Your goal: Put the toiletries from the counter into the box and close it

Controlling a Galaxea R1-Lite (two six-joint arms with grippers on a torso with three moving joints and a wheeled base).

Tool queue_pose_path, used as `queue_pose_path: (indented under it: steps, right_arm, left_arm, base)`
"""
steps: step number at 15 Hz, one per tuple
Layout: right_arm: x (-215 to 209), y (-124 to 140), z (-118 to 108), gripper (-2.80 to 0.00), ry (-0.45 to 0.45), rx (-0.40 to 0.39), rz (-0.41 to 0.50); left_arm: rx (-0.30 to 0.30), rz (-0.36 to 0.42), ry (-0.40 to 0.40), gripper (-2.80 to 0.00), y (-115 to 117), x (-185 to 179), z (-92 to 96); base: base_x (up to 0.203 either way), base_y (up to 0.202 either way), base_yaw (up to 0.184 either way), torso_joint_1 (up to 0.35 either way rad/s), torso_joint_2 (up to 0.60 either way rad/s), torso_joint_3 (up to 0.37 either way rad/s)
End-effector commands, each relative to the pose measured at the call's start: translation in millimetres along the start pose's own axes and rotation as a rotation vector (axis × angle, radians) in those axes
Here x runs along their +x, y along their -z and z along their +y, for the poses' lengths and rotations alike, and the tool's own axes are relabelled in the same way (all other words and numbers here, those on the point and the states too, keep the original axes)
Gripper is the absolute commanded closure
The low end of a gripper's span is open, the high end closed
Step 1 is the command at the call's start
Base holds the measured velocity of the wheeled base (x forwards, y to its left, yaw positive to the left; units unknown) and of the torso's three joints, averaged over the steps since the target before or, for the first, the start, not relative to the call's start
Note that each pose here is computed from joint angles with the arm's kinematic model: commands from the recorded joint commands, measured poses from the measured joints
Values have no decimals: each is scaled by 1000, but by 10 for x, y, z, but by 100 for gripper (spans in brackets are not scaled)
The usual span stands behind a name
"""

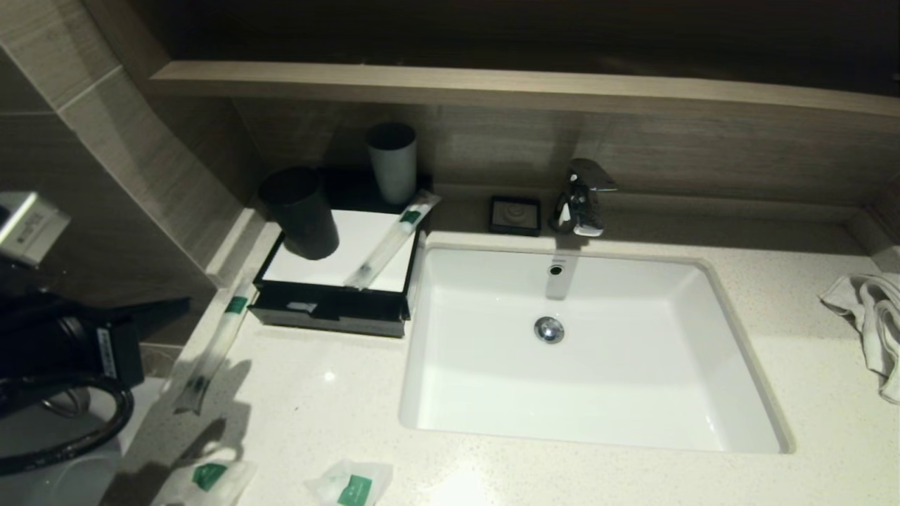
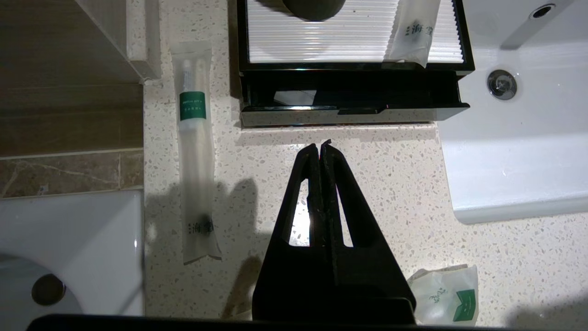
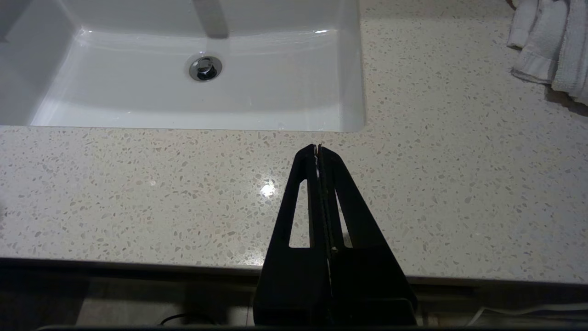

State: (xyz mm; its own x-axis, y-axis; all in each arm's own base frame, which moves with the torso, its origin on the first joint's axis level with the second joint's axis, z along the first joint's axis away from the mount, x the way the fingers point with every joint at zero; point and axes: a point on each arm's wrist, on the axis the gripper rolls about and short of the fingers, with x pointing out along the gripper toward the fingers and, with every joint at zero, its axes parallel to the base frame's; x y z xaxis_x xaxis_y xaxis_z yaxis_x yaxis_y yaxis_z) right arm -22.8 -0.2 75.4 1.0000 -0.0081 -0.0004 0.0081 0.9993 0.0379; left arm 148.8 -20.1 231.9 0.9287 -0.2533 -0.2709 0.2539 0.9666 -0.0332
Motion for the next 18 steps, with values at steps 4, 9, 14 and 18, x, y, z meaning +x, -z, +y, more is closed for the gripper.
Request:
queue_pose_path:
  steps: [4,9,14,18]
  right_arm:
    - [0,1,0,0,1,0,1]
    - [0,0,0,0,0,0,0]
    - [1,0,0,0,0,0,2]
    - [0,0,0,0,0,0,0]
  left_arm:
    - [-12,26,0,0,21,79,12]
    - [-12,8,-6,0,17,143,22]
    - [-22,31,-17,0,23,227,5]
    - [-24,50,-12,0,43,287,0]
  base:
    - [0,0,0,0,0,0]
    - [0,0,0,0,0,0]
    - [0,0,0,0,0,0]
    - [0,0,0,0,0,0]
